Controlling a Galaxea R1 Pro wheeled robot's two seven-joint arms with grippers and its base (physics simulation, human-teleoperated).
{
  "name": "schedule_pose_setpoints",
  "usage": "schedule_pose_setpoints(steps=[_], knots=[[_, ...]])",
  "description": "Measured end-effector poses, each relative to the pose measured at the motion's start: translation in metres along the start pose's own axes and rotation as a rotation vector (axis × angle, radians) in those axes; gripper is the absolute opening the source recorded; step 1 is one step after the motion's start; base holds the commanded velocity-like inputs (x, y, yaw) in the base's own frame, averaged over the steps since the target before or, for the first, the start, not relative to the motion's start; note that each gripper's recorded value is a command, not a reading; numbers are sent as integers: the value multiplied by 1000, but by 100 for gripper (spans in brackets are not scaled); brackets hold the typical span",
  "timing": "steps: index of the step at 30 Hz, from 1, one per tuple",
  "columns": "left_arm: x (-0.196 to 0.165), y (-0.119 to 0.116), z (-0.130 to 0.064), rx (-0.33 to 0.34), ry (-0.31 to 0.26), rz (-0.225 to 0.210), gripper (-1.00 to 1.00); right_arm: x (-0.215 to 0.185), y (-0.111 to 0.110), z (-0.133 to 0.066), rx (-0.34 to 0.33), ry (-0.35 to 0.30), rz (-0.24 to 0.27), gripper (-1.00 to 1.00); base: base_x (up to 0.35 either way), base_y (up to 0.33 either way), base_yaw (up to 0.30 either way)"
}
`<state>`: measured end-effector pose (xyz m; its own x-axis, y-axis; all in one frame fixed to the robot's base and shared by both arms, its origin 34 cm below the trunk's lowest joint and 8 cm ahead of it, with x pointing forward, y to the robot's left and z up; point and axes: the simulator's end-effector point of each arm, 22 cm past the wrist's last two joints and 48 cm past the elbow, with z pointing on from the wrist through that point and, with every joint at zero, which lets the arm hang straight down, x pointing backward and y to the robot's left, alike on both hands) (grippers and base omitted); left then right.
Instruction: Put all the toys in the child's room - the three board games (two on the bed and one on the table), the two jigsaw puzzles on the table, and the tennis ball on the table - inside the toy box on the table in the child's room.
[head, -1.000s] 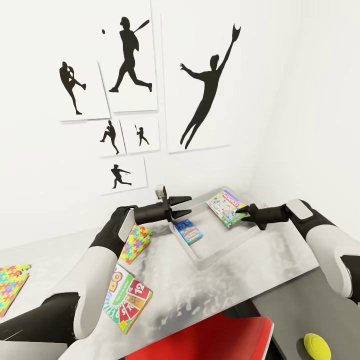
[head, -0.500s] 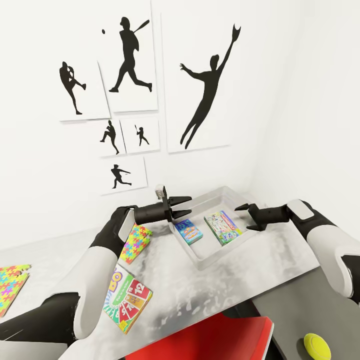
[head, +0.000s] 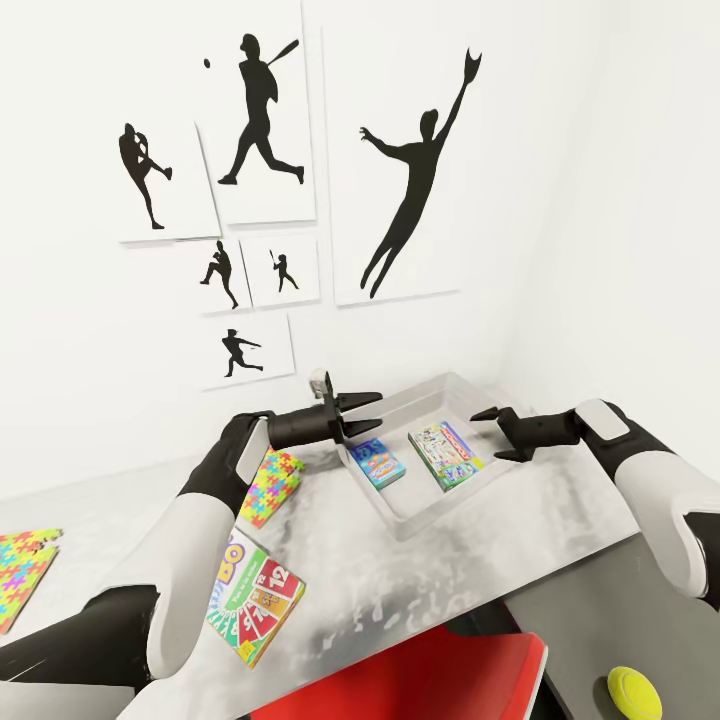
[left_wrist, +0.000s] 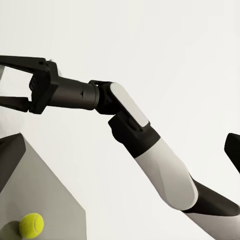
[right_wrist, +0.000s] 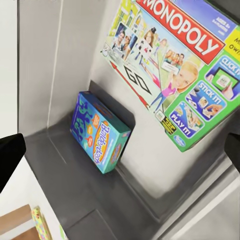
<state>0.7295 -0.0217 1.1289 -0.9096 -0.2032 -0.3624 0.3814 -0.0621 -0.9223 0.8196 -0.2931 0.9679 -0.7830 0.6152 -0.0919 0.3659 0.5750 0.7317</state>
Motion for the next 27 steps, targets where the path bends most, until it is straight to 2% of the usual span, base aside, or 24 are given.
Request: schedule_pose_setpoints(steps=[7,15,21,27], knots=[[-1,-4,-1,3,-2,6,100,1,2,-2,-2,-2,-6,100,-135,62,0],[-2,-13,0,5,-1,18,100,0,8,-9,-10,-10,-12,100,-25,14,0],[-2,-19,0,7,1,29,100,-6,23,-18,-30,-35,-46,100,-1,0,0],[-3,-25,1,8,1,40,100,-9,28,-26,-38,-49,-58,100,0,0,0]])
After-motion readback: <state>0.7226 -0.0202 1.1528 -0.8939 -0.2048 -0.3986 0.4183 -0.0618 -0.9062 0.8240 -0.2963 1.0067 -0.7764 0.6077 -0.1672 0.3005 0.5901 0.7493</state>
